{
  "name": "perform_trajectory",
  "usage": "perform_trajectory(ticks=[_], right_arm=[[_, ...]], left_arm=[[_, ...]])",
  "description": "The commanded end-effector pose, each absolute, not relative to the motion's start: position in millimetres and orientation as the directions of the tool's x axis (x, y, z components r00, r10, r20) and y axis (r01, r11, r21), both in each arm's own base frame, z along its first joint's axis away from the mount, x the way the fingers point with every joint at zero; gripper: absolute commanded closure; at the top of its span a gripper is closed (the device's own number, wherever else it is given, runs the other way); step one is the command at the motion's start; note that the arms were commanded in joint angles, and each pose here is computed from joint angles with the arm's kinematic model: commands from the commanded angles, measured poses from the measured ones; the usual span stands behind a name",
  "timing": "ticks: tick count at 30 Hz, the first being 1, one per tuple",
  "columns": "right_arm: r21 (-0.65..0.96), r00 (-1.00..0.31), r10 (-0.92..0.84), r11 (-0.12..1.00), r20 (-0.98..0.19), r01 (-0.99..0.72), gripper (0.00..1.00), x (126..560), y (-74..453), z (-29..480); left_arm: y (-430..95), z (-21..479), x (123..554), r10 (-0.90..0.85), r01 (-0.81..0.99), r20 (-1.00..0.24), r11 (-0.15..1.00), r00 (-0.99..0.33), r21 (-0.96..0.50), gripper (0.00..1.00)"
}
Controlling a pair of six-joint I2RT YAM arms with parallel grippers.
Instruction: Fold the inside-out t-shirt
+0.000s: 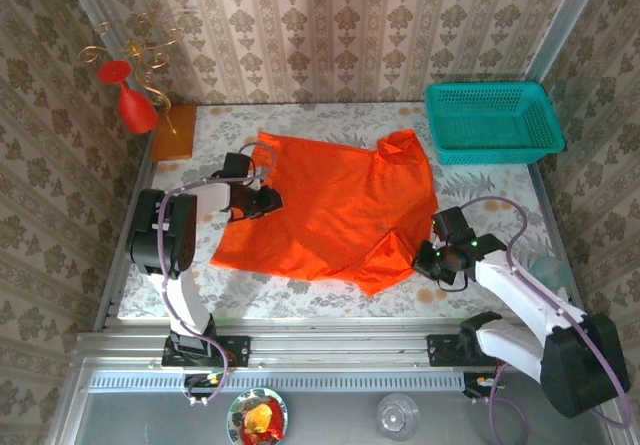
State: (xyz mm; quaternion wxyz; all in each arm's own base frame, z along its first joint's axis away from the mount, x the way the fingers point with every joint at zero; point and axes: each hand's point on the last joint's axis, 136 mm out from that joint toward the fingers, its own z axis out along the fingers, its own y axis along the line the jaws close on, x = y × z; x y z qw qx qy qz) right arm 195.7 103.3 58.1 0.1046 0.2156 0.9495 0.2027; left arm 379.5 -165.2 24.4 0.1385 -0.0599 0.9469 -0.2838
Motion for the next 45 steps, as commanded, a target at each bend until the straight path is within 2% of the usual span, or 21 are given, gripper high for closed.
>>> perform_trajectory(ticks=[1, 9, 16, 20, 24, 30, 38, 45], right_arm=[[0.425, -0.886, 0.461, 0.812, -0.044, 0.401, 0.98, 174, 106, 67], [0.349, -0.873, 0.485, 0.811, 0.048, 0.469, 0.96, 128, 100, 49], [0.384, -0.865, 0.501, 0.801, -0.009, 0.460, 0.66, 140, 100, 74], [0.400, -0.870, 0.482, 0.820, -0.100, 0.409, 0.57, 171, 103, 95], [0.410, -0.882, 0.443, 0.843, -0.162, 0.348, 0.53, 213, 113, 102], [0.416, -0.918, 0.332, 0.882, -0.217, 0.221, 0.45, 291, 135, 101], [0.462, -0.952, 0.290, 0.860, -0.094, 0.216, 0.40, 357, 150, 40], [0.466, -0.929, 0.370, 0.828, -0.032, 0.313, 0.36, 411, 114, 0]], left_arm=[[-126, -7, 372, -0.280, -0.181, -0.159, 0.872, -0.947, -0.455, 0.73], [-106, -1, 374, -0.377, -0.255, -0.181, 0.842, -0.908, -0.475, 0.71], [-122, 30, 372, -0.375, -0.207, -0.197, 0.798, -0.906, -0.567, 0.68], [-130, 67, 372, -0.353, -0.140, -0.250, 0.785, -0.901, -0.604, 0.66], [-137, 98, 364, -0.317, -0.078, -0.289, 0.783, -0.903, -0.617, 0.64], [-129, 100, 330, -0.264, -0.066, -0.285, 0.829, -0.922, -0.555, 0.63], [-102, 75, 277, -0.291, -0.140, -0.230, 0.849, -0.929, -0.510, 0.61], [-94, 66, 251, -0.314, -0.177, -0.195, 0.841, -0.929, -0.512, 0.63]])
